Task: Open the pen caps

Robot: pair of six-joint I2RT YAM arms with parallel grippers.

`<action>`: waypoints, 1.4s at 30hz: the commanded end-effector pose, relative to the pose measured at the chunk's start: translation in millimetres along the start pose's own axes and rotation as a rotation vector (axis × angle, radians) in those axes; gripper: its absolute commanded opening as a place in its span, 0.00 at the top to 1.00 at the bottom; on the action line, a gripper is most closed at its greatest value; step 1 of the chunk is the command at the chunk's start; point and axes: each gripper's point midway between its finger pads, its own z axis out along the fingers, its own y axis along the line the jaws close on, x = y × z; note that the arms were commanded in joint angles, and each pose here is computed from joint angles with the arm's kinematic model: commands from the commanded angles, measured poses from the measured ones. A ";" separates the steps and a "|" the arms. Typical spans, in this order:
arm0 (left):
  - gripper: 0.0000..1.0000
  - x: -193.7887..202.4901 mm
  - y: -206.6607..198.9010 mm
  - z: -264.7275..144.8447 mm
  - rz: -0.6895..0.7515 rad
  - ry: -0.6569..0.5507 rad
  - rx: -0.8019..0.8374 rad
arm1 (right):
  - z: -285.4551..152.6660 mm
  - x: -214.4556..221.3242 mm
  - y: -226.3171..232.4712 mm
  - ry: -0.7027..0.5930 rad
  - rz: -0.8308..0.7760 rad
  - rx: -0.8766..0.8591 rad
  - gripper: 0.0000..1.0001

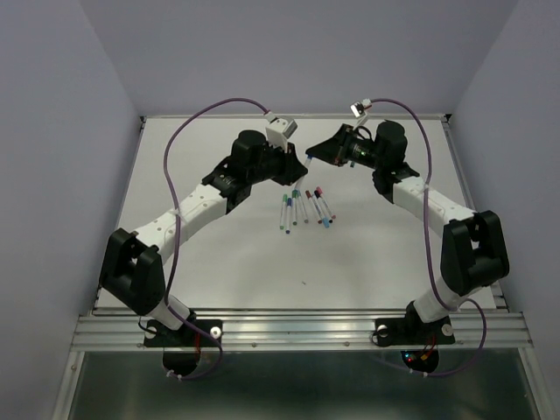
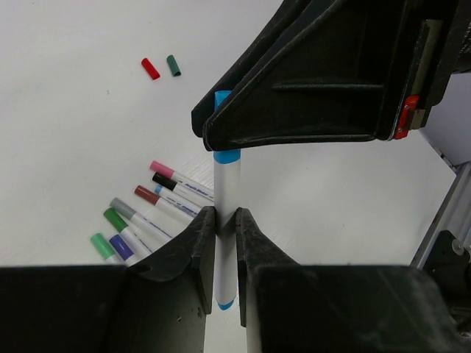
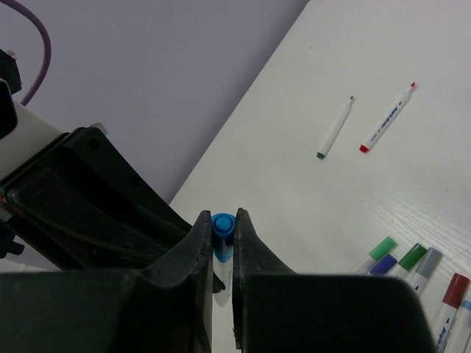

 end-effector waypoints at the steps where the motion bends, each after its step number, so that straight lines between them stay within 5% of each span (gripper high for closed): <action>1: 1.00 -12.4 -8.9 -0.2 0.000 -0.047 0.033 | -1.8 -30.9 18.9 -0.104 -0.086 0.005 0.99; 9: 1.00 25.4 -1.3 -12.9 -0.085 -0.047 0.010 | -16.2 -90.3 -14.1 -0.298 -0.141 0.237 0.99; 22: 1.00 114.1 -0.5 -24.0 -0.284 0.115 0.036 | -67.5 -180.2 -102.7 -0.452 -0.135 0.439 0.99; 32: 1.00 71.8 -1.0 -17.2 -0.213 0.050 0.016 | -60.7 -156.5 -99.5 -0.349 -0.097 0.339 0.99; 33: 0.94 65.2 3.4 -14.1 -0.205 0.040 -0.011 | -60.9 -150.0 -99.6 -0.334 -0.089 0.331 0.99; 34: 0.49 48.5 2.2 -13.1 -0.170 0.022 -0.013 | -60.4 -144.3 -94.4 -0.314 -0.085 0.306 0.99; 37: 0.01 19.4 -1.1 -10.3 -0.123 -0.032 -0.011 | -62.8 -128.0 -86.5 -0.276 -0.063 0.272 0.99; 42: 0.01 -12.6 -14.6 -1.4 -0.058 -0.073 0.055 | -43.0 -89.4 -52.0 -0.186 -0.050 0.171 0.99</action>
